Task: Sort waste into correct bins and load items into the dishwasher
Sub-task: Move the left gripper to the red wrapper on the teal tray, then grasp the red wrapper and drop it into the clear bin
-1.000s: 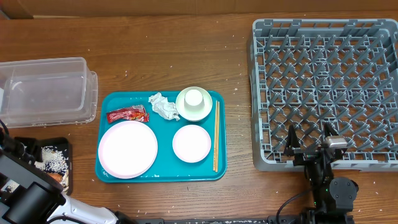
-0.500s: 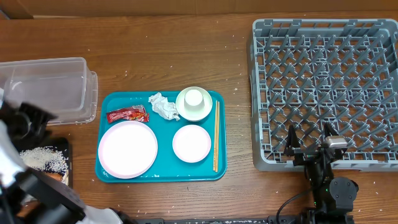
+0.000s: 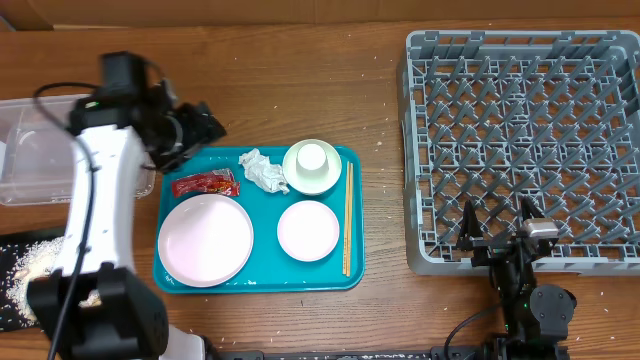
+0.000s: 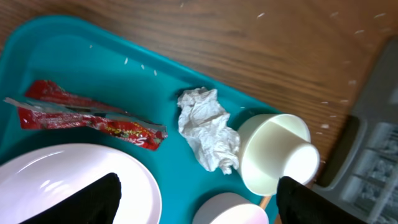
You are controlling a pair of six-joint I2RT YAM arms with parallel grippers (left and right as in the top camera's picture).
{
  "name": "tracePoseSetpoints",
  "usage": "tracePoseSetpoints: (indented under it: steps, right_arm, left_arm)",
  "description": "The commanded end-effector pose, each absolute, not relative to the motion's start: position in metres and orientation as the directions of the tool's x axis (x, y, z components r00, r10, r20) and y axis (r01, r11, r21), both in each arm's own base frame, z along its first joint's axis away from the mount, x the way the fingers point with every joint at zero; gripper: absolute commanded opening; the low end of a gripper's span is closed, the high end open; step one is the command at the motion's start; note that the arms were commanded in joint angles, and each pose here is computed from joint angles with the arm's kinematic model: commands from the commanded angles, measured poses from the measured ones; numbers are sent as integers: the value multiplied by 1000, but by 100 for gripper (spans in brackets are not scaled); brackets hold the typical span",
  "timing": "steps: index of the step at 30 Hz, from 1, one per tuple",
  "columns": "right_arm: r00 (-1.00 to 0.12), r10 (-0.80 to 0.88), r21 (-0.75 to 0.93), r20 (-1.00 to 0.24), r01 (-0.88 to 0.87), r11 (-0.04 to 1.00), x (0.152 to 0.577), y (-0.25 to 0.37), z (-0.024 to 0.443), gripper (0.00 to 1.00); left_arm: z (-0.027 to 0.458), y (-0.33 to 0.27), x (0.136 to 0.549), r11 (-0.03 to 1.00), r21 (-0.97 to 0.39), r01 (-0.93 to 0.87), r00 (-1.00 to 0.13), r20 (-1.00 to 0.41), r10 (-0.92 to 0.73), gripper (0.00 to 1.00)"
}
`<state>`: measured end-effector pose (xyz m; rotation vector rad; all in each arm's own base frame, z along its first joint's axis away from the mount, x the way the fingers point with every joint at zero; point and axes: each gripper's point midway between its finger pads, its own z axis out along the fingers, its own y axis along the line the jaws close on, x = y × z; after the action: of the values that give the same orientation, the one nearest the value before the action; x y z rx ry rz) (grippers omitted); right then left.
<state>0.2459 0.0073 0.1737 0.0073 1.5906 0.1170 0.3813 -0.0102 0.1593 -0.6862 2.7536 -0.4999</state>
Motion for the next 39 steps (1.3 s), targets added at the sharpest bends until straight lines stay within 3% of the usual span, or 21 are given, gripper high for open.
tracePoseSetpoints:
  steps: [1,10,22,32,39]
  right_arm:
    - [-20,82,83,-996,-64,994,246,7,172,100]
    - [-20,82,83,-996,-63,995,246,7,172,100]
    - [-20,82,83,-996,-64,994,246,7,172,100]
    - [-20,82,83,-996,-64,994,246,7,172,100]
    - [-20,82,83,-996,-63,995,246,7,172,100]
  left_arm:
    - [133,6,385,780,-209,-590,-763,-172,-623,80]
    - [76,1,385,642,-86,-762,-637,-79,-767,67]
    - [29,2,384,639,-5,-769,-639,-19,-769,59]
    - [32,-5,382,671,-12,-741,-671,26,-741,6]
    - [95,-2,408,727,-50,-685,-726,-32,-687,4]
